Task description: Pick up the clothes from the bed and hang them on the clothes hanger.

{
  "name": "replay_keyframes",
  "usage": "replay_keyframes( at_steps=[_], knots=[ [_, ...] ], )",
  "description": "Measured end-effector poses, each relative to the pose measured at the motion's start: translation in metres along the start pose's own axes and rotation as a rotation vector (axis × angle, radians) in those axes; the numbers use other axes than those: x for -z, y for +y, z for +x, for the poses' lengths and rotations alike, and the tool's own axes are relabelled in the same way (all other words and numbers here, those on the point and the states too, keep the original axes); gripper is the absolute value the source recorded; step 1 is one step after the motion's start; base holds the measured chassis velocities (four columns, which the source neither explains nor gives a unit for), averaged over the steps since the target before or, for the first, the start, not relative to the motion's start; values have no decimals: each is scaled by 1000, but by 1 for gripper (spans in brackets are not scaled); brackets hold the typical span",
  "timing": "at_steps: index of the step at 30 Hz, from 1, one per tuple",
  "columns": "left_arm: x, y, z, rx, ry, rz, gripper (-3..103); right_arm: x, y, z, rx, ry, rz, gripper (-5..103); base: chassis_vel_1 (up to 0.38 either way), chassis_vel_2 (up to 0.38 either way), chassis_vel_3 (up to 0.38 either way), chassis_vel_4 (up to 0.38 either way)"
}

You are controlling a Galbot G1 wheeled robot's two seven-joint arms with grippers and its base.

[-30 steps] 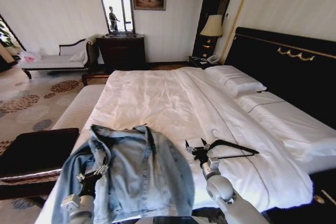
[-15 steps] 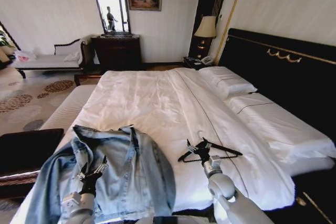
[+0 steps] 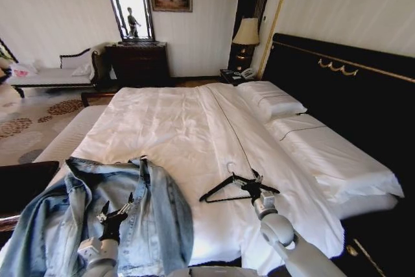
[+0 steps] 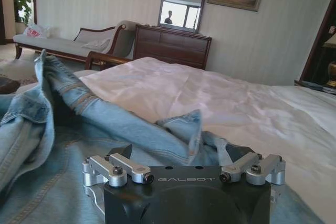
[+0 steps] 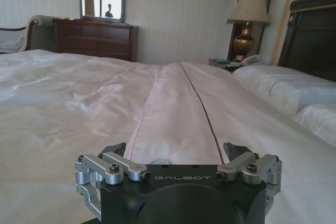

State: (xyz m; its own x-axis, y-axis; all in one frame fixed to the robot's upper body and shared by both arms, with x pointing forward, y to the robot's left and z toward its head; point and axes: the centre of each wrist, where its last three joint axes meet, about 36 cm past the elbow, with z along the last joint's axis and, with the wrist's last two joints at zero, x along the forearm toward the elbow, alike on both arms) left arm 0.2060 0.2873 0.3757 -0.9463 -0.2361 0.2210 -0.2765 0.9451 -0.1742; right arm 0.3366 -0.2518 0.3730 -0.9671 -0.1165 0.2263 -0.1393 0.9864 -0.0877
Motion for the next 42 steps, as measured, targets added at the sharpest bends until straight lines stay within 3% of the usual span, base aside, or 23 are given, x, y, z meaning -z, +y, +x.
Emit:
replay_keyframes(
  at_steps=[5,6,7,10,13,16,18,19,22,23,25,29,32,33,36,42],
  knots=[
    [-4,-2,5,-1,9,-4,100,37,-16,-4,65,104,-16,100,0,0,0,0],
    [-5,-2,7,-4,14,-7,100,56,-29,-12,102,145,26,100,0,0,0,0],
    [-5,-2,7,-4,14,-7,100,56,-29,-12,102,145,26,100,0,0,0,0],
    [-6,-5,3,-45,20,-27,100,95,-64,-23,176,206,168,100,0,0,0,0],
    [-8,-9,1,-75,25,-38,100,116,-80,-28,240,257,199,100,0,0,0,0],
    [-10,-13,2,-93,33,-40,100,147,-109,-36,370,400,237,100,-19,-12,-6,-9],
    [-11,-14,2,-96,34,-39,100,155,-120,-37,411,429,269,100,0,0,0,0],
    [-13,-15,3,-97,35,-36,100,166,-135,-37,455,454,339,100,0,0,0,0],
    [-18,-17,3,-97,40,-27,100,183,-148,-38,513,474,489,100,0,0,0,0],
    [-18,-17,3,-97,40,-27,100,183,-148,-38,513,474,489,100,0,0,0,0],
    [-20,-20,3,-100,43,-20,100,189,-143,-45,568,491,576,100,0,0,0,0],
    [-21,-21,4,-99,43,-17,100,189,-126,-60,649,548,566,100,0,0,0,0],
    [-19,-18,6,-89,41,-21,100,200,-88,-95,731,590,584,100,0,0,0,0],
    [-19,-18,6,-89,41,-21,100,200,-88,-95,731,590,584,100,0,0,0,0],
    [-17,-14,9,-78,33,-26,100,210,-54,-119,783,603,665,100,0,0,0,0],
    [-20,-15,13,-67,29,-9,100,214,-45,-125,786,645,781,100,0,0,0,0]
  ],
)
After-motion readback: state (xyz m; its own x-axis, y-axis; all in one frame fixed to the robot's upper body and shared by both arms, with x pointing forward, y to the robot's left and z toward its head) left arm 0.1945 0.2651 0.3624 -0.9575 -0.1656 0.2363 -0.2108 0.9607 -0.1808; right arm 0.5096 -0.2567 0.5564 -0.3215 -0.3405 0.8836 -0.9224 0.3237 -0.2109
